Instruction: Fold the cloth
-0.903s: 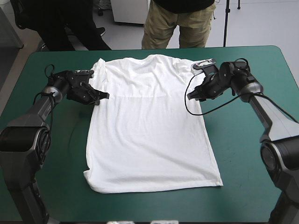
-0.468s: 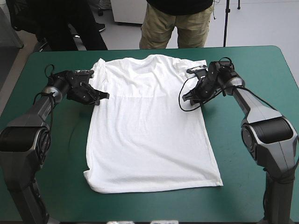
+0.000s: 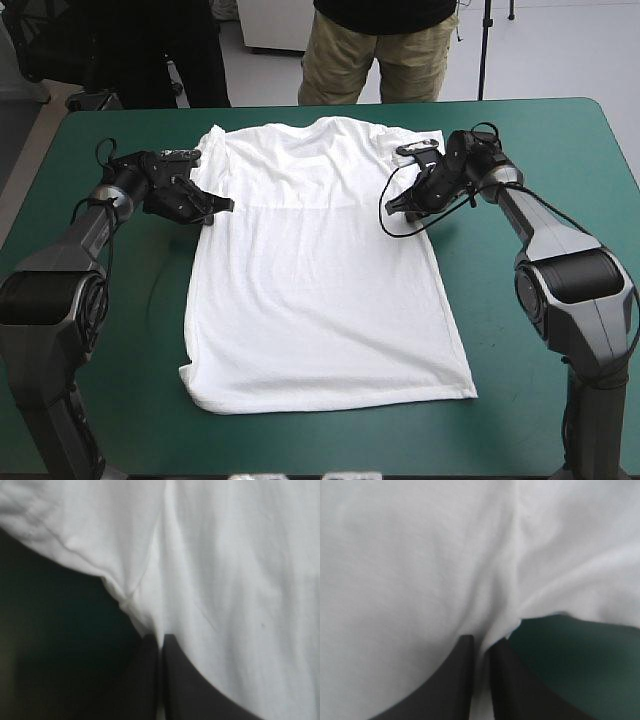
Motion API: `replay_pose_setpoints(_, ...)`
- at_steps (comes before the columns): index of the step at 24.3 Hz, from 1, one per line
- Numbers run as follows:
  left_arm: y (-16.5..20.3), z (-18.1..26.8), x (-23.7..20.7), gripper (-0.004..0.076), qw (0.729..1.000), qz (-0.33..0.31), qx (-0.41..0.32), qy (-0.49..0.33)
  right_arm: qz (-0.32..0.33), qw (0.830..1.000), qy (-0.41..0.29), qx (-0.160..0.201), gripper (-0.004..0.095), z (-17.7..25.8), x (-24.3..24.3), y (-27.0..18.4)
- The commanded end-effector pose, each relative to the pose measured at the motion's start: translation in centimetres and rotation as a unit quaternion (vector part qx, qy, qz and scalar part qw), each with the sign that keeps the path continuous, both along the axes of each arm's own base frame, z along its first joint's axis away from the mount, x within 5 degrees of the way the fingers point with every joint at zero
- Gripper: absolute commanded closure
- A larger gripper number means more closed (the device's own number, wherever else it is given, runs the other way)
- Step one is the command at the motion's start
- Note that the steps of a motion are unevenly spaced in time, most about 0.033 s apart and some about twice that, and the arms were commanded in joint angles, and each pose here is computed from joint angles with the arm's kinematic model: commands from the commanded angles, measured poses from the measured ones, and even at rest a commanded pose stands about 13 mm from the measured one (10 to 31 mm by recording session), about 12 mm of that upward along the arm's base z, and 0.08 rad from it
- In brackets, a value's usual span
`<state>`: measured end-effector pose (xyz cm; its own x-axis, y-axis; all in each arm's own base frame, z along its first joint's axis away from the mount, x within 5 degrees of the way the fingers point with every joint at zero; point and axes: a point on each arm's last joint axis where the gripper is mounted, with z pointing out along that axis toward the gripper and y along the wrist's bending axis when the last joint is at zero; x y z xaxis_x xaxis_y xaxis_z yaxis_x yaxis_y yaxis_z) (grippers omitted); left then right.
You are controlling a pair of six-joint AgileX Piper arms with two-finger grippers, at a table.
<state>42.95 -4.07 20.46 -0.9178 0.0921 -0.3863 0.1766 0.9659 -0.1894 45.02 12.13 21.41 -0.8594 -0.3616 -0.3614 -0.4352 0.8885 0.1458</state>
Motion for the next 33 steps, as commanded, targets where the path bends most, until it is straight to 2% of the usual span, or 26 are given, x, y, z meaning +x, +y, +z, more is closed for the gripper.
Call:
replay_pose_setpoints(1,-0.8,0.4,-0.3,0.0741,1.0,-0.006,-0.012,0.01,0.012,0.999,-0.027,0.022,0.0889,2.7,-0.4,0.4)
replay_pose_setpoints(5,-0.8,0.5,-0.4,0.0741,1.0,-0.019,-0.006,0.004,0.009,0.999,-0.034,0.005,0.0916,2.9,-0.4,0.1)
replay_pose_setpoints(8,-0.7,2.3,-0.5,0.0741,0.999,-0.023,-0.001,-0.032,0.004,0.998,-0.058,0.0,0.0916,4.3,-0.3,-0.1)
replay_pose_setpoints(13,-0.5,6.9,-1.4,0.0741,0.994,-0.02,0.001,-0.108,0.008,0.992,-0.124,0.024,0.0917,9.9,-1.2,-0.2)
replay_pose_setpoints(19,-0.2,13.4,-3.1,0.0741,0.981,-0.025,0.017,-0.194,0.015,0.976,-0.214,0.039,0.0918,17.8,-4.1,-0.8)
replay_pose_setpoints(20,-0.1,16.2,-4.0,0.0741,0.973,-0.025,0.017,-0.231,0.019,0.968,-0.246,0.042,0.0918,20.4,-5.5,-1.2)
replay_pose_setpoints(23,0.1,22.3,-6.5,0.0741,0.949,-0.023,0.017,-0.313,0.019,0.952,-0.304,0.043,0.0918,25.0,-8.8,-2.0)
replay_pose_setpoints(26,0.3,28.5,-11.3,0.0741,0.92,-0.027,0.017,-0.39,0.021,0.939,-0.342,0.018,0.092,29.0,-13.5,-3.5)
replay_pose_setpoints(29,0.4,30.9,-15.6,0.0741,0.918,-0.044,0.02,-0.394,0.025,0.942,-0.335,-0.01,0.092,31.3,-18.5,-5.0)
replay_pose_setpoints(33,0.3,30.6,-18.3,0.0741,0.94,-0.079,0.025,-0.332,0.01,0.93,-0.369,0.004,0.092,33.3,-23.1,-6.1)
